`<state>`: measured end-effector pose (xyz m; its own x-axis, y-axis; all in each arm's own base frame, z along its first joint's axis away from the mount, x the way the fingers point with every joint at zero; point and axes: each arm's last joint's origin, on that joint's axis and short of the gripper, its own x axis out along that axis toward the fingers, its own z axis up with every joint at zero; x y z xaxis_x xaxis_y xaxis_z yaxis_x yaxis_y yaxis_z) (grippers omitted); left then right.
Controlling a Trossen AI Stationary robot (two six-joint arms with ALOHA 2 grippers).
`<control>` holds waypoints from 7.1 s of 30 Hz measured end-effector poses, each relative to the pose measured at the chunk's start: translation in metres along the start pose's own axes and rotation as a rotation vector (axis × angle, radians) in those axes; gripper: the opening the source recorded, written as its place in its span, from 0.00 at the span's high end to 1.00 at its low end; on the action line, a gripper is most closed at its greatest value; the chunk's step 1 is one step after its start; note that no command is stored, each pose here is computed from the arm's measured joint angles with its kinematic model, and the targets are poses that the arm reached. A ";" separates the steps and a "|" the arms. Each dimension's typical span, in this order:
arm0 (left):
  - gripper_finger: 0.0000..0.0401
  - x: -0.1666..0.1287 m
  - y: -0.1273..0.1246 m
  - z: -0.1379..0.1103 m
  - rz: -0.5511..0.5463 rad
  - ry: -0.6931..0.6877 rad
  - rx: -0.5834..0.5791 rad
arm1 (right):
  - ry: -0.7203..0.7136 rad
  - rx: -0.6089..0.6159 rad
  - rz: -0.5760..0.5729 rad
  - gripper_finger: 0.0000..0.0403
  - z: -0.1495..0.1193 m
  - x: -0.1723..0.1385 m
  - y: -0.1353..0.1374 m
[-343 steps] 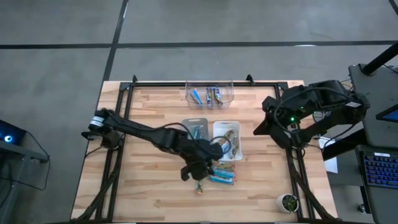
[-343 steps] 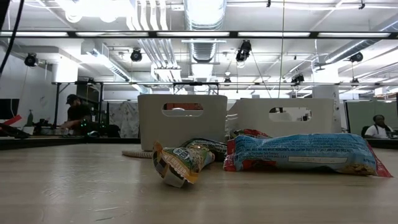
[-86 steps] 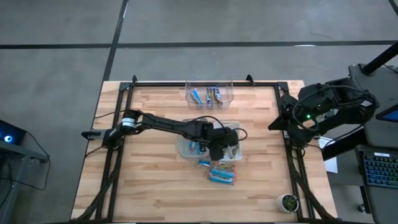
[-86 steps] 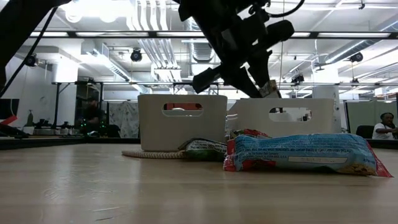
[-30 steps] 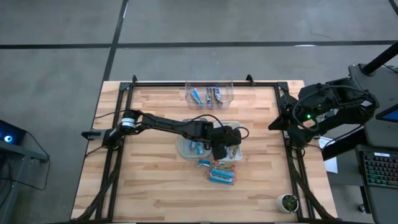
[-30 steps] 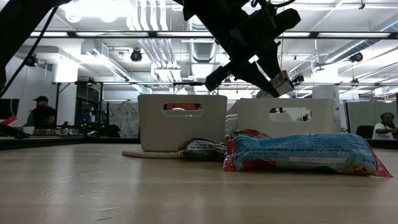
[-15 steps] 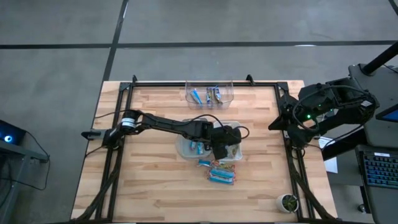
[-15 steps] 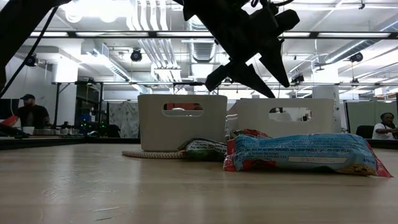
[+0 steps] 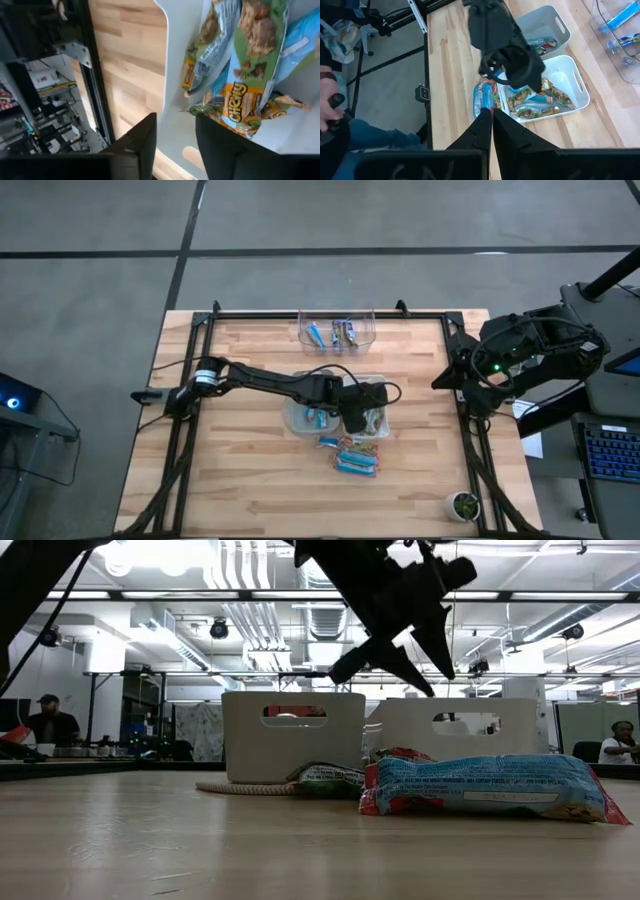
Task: Pick and place Granola Bars by type
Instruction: Put the red granola bar into the gray bin
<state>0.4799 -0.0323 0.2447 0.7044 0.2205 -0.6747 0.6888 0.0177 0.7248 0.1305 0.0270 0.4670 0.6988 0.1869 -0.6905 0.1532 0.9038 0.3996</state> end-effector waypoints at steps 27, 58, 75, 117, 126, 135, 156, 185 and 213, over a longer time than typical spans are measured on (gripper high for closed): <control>1.00 -0.225 0.051 0.018 0.252 -0.463 -1.108 | -0.006 -0.034 0.030 0.98 0.010 0.015 0.010; 1.00 -0.294 0.024 0.052 0.064 -0.636 -1.472 | 0.157 -0.151 -0.245 0.98 -0.049 0.195 0.139; 1.00 -0.278 0.012 0.057 0.035 -0.574 -1.460 | 0.221 -0.111 -0.257 0.83 -0.066 0.254 0.152; 1.00 -0.279 0.014 0.057 0.056 -0.592 -1.438 | 0.410 -0.156 -0.209 0.39 -0.095 0.347 0.085; 1.00 -0.279 0.014 0.057 0.056 -0.592 -1.439 | 0.425 -0.138 -0.195 0.39 -0.092 0.357 0.066; 1.00 -0.279 0.014 0.057 0.058 -0.591 -1.433 | 0.411 -0.116 -0.156 0.41 -0.095 0.365 0.058; 1.00 -0.278 0.015 0.056 0.071 -0.582 -1.422 | 0.425 -0.093 -0.172 0.43 -0.111 0.375 0.037; 1.00 -0.277 0.017 0.054 0.081 -0.585 -1.430 | 0.438 -0.030 -0.132 0.57 -0.124 0.381 0.027; 1.00 -0.276 0.017 0.052 0.085 -0.577 -1.430 | 0.392 -0.170 -0.114 0.45 -0.113 0.379 0.038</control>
<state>0.3065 -0.1434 0.4359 0.9323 -0.1190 -0.3417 0.1477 0.9873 0.0591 0.3229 0.1758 0.1524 0.3615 0.1841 -0.9140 0.0745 0.9715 0.2252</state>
